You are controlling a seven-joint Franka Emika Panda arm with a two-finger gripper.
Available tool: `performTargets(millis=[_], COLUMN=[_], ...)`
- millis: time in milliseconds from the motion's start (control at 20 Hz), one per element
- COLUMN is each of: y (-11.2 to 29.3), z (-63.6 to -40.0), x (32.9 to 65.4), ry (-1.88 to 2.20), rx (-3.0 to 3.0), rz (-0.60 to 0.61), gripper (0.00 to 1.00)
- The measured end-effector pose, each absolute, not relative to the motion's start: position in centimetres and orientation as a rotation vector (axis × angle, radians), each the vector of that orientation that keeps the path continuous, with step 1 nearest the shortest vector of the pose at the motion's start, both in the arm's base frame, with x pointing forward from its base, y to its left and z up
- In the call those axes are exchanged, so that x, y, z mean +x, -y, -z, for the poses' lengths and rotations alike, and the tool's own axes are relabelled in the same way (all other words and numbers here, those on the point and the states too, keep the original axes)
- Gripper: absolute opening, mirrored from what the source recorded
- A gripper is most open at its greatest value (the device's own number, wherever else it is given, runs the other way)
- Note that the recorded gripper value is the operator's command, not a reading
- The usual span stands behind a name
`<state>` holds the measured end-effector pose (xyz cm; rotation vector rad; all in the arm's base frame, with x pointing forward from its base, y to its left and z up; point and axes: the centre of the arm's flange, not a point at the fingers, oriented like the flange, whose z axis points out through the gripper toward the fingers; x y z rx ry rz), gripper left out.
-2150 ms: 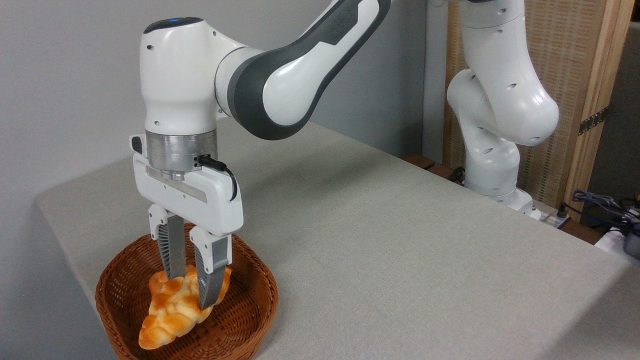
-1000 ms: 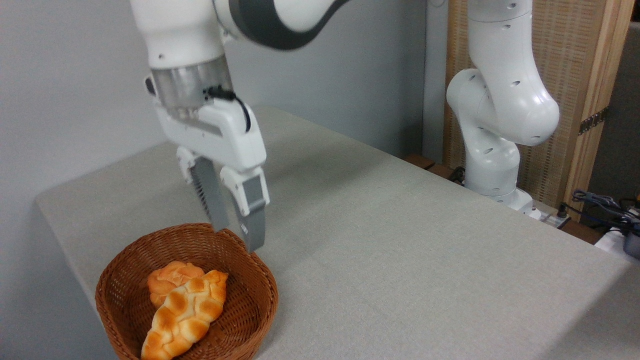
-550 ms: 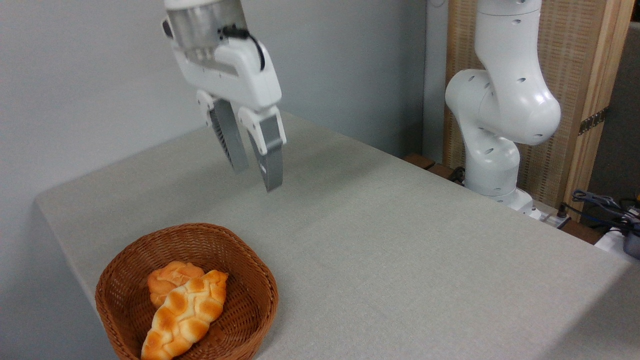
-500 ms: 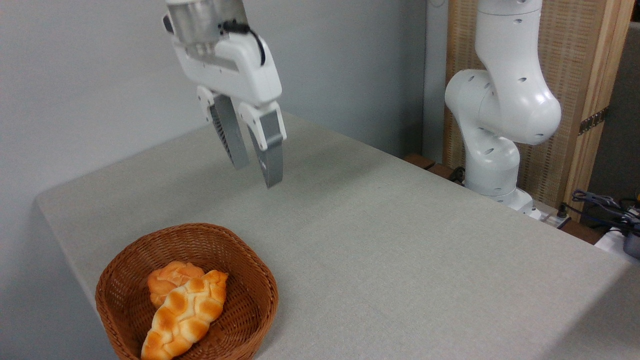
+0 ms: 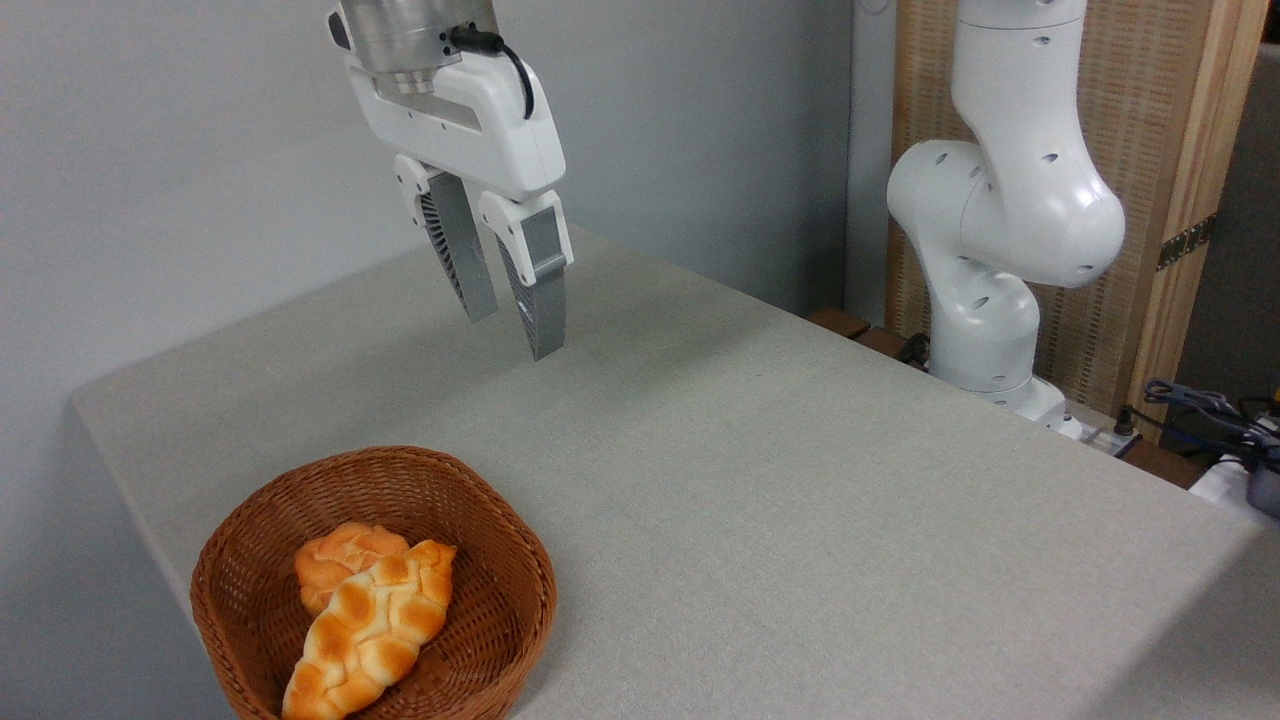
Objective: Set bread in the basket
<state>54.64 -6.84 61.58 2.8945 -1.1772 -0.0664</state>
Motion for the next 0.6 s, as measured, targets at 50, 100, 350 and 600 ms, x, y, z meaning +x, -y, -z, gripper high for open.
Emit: performTargets(millis=[50, 100, 350, 600], y=[6.85, 6.86, 6.82, 6.81], z=[-61.54, -61.53, -61.55, -61.58], x=[54.67, 54.70, 54.70, 54.83], ry=[1.176, 1.175, 1.174, 1.175], rx=[2.893, 2.892, 2.892, 2.895], rz=[0.066, 0.064, 0.062, 0.045], gripper=[1.00, 1.00, 1.00, 1.00])
